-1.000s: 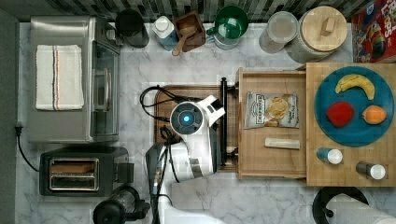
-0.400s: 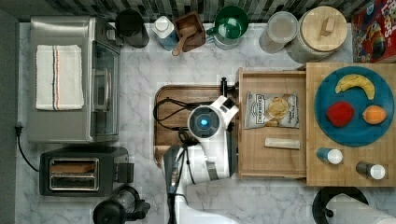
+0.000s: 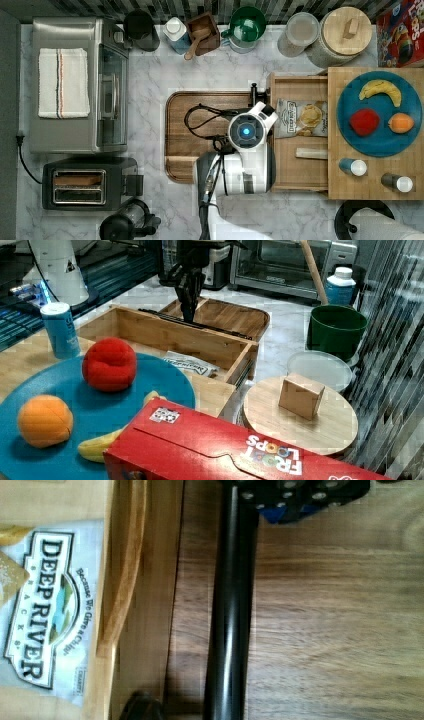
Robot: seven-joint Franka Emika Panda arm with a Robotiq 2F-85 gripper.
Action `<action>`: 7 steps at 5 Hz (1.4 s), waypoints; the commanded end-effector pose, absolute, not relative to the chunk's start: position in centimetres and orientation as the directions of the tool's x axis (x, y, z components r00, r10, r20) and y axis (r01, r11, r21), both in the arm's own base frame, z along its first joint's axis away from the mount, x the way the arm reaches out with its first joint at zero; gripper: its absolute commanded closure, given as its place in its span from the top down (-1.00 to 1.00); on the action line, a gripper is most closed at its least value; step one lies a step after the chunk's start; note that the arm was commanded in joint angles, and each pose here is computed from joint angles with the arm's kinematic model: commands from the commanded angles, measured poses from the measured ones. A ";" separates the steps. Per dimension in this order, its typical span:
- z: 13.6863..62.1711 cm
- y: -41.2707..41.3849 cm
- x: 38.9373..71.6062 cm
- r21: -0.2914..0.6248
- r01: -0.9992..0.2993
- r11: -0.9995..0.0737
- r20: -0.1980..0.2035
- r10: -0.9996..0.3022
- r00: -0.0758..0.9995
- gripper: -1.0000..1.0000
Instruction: Close the drawer.
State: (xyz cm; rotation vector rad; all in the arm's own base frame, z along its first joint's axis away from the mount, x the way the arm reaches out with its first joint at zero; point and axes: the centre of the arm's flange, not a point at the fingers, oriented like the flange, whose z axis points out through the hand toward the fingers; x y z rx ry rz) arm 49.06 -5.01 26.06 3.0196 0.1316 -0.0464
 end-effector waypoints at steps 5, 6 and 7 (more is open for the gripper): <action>33.7 -30.0 50.1 0.225 0.038 -0.974 0.073 0.056 0.996 -1.00; 33.5 -31.9 49.9 0.253 0.028 -0.967 0.090 0.052 0.995 -1.00; 33.4 -33.1 49.9 0.295 0.023 -0.955 0.117 0.060 0.991 -1.00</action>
